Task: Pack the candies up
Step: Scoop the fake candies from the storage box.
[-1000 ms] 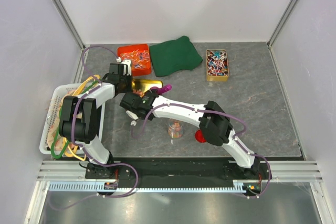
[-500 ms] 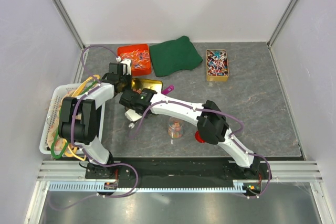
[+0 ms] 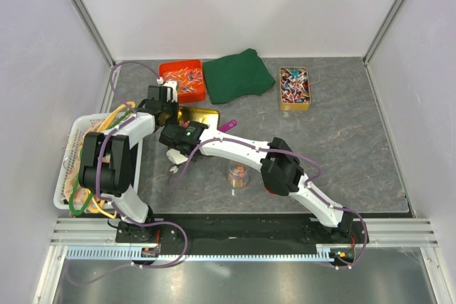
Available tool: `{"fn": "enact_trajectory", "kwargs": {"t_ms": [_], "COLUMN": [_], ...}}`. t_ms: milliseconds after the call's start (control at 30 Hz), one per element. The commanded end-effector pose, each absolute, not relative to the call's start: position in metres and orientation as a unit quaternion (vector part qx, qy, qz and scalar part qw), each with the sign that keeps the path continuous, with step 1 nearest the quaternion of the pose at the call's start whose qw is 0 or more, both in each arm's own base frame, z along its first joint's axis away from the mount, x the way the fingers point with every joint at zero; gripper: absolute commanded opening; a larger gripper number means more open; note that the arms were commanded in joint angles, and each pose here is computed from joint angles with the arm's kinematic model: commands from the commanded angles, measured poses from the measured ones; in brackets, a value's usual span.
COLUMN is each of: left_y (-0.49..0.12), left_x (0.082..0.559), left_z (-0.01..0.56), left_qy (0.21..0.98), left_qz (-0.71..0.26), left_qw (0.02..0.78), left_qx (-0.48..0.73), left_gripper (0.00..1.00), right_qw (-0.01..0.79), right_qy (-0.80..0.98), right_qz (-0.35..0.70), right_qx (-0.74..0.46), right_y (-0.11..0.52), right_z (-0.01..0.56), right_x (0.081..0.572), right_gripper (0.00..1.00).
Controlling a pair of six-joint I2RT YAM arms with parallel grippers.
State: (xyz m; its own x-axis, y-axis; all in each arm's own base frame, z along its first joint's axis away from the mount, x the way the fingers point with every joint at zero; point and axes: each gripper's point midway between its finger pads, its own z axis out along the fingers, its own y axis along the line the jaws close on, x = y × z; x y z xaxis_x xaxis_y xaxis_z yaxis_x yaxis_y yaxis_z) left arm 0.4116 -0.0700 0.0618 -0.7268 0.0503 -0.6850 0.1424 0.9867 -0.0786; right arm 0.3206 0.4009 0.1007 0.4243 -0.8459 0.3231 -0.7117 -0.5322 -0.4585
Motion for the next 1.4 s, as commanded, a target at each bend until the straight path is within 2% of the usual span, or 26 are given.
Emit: {"fn": "enact_trajectory", "kwargs": {"t_ms": [0,267,533,1033,1367], "left_y": [-0.07,-0.073,-0.072,-0.071,-0.067], "left_x": [0.431,0.431,0.431,0.431,0.432], "left_z": [0.098,0.09,0.09,0.09,0.092], "left_qy": [0.906,0.91,0.909,0.909,0.908], "left_qz": [-0.061,-0.066,-0.066,-0.062,-0.052], "left_qw": [0.417,0.409,0.411,0.412,0.415], "left_qx": [0.028,0.028,0.029,0.027,0.022], "left_gripper": [0.02,0.02,0.02,0.02,0.02], "right_qw": [0.129,0.185,0.218,0.147,0.133], "right_qy": [0.467,0.443,0.457,0.44,0.388], "right_qz": [-0.257,-0.345,-0.371,-0.447,-0.46], "right_qx": [-0.836,-0.806,-0.779,-0.765,-0.787], "right_y": [0.415,0.404,0.389,0.366,0.398], "right_z": [0.098,0.176,0.22,0.177,0.15], "right_x": [0.303,0.325,0.34,0.375,0.358], "right_gripper": [0.0,0.0,0.0,0.0,0.0]}}
